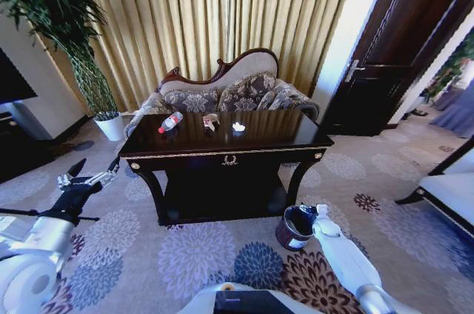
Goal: Move to the front of the table and place the trash on the table into the trash bin.
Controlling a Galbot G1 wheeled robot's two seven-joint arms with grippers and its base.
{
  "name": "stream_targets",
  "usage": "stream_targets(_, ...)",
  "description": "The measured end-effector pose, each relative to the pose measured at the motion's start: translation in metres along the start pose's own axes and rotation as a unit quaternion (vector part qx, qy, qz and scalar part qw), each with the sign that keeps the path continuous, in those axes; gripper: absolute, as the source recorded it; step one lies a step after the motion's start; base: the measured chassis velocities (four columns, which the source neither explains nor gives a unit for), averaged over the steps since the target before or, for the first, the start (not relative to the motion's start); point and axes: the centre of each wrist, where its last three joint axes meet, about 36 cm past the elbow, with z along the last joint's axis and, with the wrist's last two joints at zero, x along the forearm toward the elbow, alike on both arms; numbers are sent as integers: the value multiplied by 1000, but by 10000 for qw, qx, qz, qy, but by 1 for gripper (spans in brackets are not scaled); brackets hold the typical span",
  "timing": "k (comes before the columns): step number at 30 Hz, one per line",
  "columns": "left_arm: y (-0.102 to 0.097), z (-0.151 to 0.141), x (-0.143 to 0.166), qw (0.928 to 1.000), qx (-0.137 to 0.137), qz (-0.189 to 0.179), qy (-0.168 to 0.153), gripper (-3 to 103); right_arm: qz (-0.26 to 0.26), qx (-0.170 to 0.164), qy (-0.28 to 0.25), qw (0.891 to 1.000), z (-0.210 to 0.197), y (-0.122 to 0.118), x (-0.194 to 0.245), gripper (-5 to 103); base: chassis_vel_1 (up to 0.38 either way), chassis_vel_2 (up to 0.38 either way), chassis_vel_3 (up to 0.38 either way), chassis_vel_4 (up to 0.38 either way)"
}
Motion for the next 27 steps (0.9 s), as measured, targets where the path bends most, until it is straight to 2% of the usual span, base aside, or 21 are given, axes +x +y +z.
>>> stream_targets(6,0,0,0,10000,7,-7,-5,100,-40,-60,-68,10000,-4,-1,4,100,0,0,0,0)
stream_targets(8,1,1,0,10000,17,-9,-15,100,-192,-348,-112,9991,-18,4,13,100,0,0,0,0)
stream_targets(10,1,2,0,10000,20,6,-38,100,-600,-891,-293,9938,-56,13,36,100,0,0,0,0)
stream_targets(11,1,2,0,10000,20,6,-38,100,-600,-891,-293,9938,-56,13,36,100,0,0,0,0)
stream_targets(12,1,2,0,10000,18,5,-46,100,-731,-1042,-407,9910,-69,16,47,100,0,0,0,0)
stream_targets(14,2,1,0,10000,0,1,-77,100,-1027,-1251,-865,9830,-103,22,77,100,0,0,0,0)
stream_targets(15,2,1,0,10000,0,1,-77,100,-1027,-1251,-865,9830,-103,22,77,100,0,0,0,0)
stream_targets(18,2,-1,0,9999,-22,0,-114,100,-1363,-1249,-1562,9703,-140,28,125,100,0,0,0,0)
stream_targets(19,2,-1,0,9999,-22,0,-114,100,-1363,-1249,-1562,9703,-140,28,125,100,0,0,0,0)
stream_targets(21,3,-1,0,9999,-17,-12,-123,100,-1607,-1208,-2008,9588,-159,32,163,100,0,0,0,0)
stream_targets(24,3,-1,0,9999,-9,-18,-128,100,-1715,-1195,-2181,9533,-166,34,180,100,0,0,0,0)
stream_targets(25,3,0,0,9999,13,-21,-132,100,-1863,-1195,-2475,9433,-178,38,209,100,0,0,0,0)
stream_targets(27,3,1,0,9999,33,-31,-132,100,-1980,-1201,-2699,9346,-186,40,238,100,0,0,0,0)
